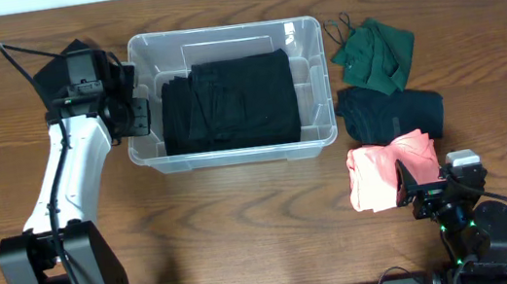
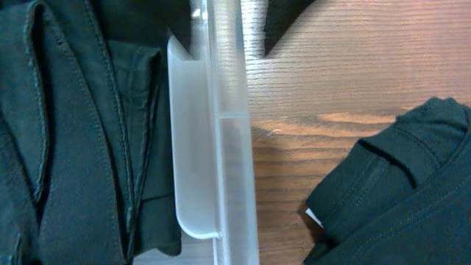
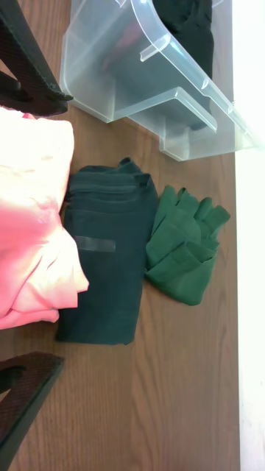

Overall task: Pack container
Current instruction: 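Move the left gripper to the small black cloth and grasp it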

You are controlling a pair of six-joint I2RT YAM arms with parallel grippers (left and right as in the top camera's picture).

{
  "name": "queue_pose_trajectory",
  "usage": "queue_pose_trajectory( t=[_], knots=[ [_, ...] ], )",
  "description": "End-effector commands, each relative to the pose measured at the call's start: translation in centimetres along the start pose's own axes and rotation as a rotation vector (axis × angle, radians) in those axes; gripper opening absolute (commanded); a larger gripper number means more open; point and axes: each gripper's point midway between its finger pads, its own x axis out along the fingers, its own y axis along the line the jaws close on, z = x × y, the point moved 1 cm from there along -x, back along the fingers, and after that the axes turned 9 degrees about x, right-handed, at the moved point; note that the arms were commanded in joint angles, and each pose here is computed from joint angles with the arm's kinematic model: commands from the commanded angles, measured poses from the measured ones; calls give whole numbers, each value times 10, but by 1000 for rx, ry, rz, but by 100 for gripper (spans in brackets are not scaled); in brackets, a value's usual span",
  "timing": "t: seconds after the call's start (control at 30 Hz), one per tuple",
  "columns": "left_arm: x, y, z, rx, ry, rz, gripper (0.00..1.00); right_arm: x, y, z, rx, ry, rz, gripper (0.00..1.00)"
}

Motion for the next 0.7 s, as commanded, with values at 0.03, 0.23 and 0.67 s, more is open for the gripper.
queue_pose_trajectory(
  t=[0.03,0.23,0.67],
  knots=[
    [-25,6,14,-101,-54,16,98,0,1,0,8,-2,2,99],
    [-91,18,38,-296,-244,53,98,0,1,0,8,-2,2,99],
    [-85,138,0,-863,-339,-27,98,0,1,0,8,-2,2,99]
  ],
)
